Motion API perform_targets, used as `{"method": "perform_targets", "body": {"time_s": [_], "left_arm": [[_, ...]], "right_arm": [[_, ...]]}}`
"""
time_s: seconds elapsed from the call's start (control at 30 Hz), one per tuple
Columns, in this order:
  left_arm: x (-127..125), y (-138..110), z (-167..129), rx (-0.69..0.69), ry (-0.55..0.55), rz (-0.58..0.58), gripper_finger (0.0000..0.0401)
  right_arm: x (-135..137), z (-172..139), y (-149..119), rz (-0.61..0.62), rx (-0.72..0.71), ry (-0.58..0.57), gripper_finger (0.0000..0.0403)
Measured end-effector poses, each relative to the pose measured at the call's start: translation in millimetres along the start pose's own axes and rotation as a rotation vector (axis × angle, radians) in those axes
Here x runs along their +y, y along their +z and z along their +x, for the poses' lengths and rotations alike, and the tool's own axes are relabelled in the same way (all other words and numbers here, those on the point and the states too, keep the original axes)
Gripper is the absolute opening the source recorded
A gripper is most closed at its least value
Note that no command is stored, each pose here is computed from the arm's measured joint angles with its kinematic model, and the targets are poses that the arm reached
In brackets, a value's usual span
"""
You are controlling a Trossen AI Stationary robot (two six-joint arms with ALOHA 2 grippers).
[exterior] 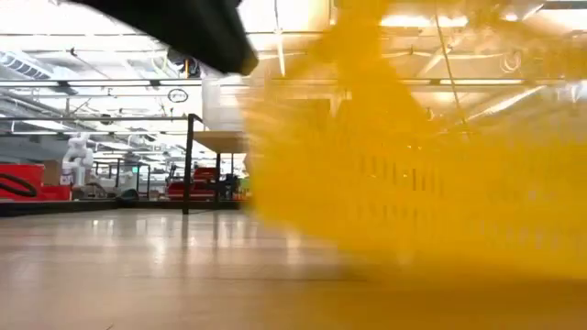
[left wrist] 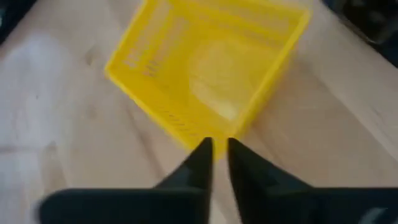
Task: Stack baskets on shelf by color
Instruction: Stack the yellow bin on top of the yellow bin on the shelf
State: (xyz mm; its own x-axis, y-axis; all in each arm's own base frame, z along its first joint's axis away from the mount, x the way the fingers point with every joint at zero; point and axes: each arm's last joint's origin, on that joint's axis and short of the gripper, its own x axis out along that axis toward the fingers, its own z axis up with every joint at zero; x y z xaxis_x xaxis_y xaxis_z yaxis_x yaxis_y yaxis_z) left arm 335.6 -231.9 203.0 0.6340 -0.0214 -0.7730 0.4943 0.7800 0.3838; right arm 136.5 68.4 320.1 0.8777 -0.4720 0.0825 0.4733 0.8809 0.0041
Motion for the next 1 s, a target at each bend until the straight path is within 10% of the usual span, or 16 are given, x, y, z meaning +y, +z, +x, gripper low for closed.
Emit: {"method": "perform_targets", "body": {"time_s": [0.3, 1.0], "left_arm": [[58, 16, -6, -0.006, -0.017, -0.148, 0.0006], [50, -11, 32, -0.248, -0.114, 0.056, 0.0167]], "right_arm": [[5, 0, -3, -0.008, 0.009, 0.014, 0.0086], [16, -15, -3, 0.024, 0.016, 0.127, 0.0086]]}}
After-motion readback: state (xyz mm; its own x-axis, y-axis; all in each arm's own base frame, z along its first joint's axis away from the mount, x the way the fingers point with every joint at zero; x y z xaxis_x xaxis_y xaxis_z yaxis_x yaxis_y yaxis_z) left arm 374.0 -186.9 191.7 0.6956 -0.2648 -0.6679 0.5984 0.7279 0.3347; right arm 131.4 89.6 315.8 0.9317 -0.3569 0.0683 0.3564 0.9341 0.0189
